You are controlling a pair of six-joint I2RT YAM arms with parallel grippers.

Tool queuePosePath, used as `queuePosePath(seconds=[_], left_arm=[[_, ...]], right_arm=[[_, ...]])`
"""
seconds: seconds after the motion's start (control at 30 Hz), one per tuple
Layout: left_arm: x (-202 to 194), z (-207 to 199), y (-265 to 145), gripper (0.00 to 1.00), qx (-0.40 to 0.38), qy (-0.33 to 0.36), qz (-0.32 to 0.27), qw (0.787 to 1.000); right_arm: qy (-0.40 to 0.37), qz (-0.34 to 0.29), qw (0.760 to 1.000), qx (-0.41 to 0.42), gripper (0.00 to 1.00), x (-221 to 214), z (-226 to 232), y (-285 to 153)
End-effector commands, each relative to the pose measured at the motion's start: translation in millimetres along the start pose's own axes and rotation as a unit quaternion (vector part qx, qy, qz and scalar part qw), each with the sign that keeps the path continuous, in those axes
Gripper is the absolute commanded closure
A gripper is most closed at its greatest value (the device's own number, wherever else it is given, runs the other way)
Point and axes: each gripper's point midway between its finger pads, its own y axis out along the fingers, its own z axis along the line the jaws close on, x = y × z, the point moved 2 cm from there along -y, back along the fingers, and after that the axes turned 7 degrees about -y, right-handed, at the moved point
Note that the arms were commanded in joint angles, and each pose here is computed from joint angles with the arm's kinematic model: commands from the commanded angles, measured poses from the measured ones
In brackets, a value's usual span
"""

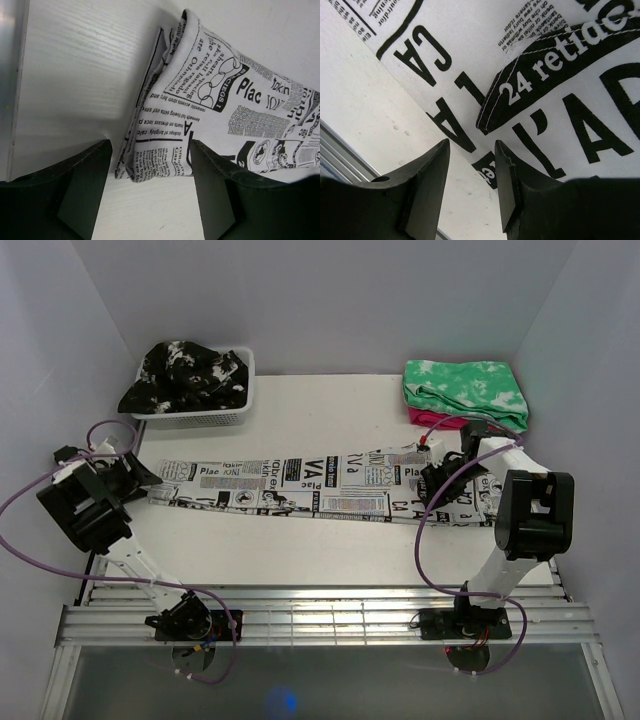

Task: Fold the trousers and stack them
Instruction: Fold the trousers

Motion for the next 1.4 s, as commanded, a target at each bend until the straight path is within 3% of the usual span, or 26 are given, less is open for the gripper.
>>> queuePosePath(seconds=[0.0,0.1,0.37,0.5,0.63,0.8,0.9,0.93,1.03,1.23,1.37], left_arm=[[-21.3,13.2,28.9,0.25,-0.017,-0.025,0.029,0.999],[-27.7,16.0,37.7,0.33,-0.027,-0.039,0.040,0.998],[-51.1,4.3,60.3,0.37,-0.045,-0.042,0.080,0.995],[-47.4,-6.2,62.6,0.66,-0.065,-0.062,0.080,0.993],[-17.7,-21.3,40.3,0.99,-0.076,-0.050,0.039,0.995],[50.2,-31.6,-25.3,1.00,-0.064,-0.018,-0.056,0.996],[75.3,-27.5,-60.6,1.00,-0.037,0.003,-0.082,0.996],[98.8,-36.1,-79.7,1.00,-0.029,0.035,-0.108,0.993],[116.9,-57.8,-108.0,1.00,-0.023,0.096,-0.127,0.987],[82.5,-146.2,-104.2,1.00,-0.018,0.234,-0.090,0.968],[22.8,-219.3,-66.3,1.00,-0.060,0.283,-0.033,0.957]], right_arm=[[-0.006,0.015,1.000,0.001,0.53,-9.8,0.5,5.3],[-0.007,0.015,1.000,-0.001,0.53,-8.6,-0.9,4.5],[-0.006,0.013,1.000,-0.003,0.53,0.6,-7.4,1.3],[-0.008,0.014,1.000,-0.007,0.53,0.7,-7.4,-1.2],[-0.009,0.013,1.000,-0.002,0.53,-1.6,-3.5,-0.8],[-0.003,-0.003,1.000,0.006,0.53,5.6,0.4,-2.3],[-0.008,-0.013,1.000,0.003,0.53,13.1,1.0,-9.0],[-0.009,-0.015,1.000,0.001,0.53,14.4,1.0,-10.6],[-0.015,-0.026,1.000,-0.003,0.53,24.4,1.6,-20.6],[0.003,-0.038,0.999,0.003,0.53,24.9,5.1,-39.9],[0.032,-0.055,0.998,0.007,0.53,17.6,-2.9,-51.0]])
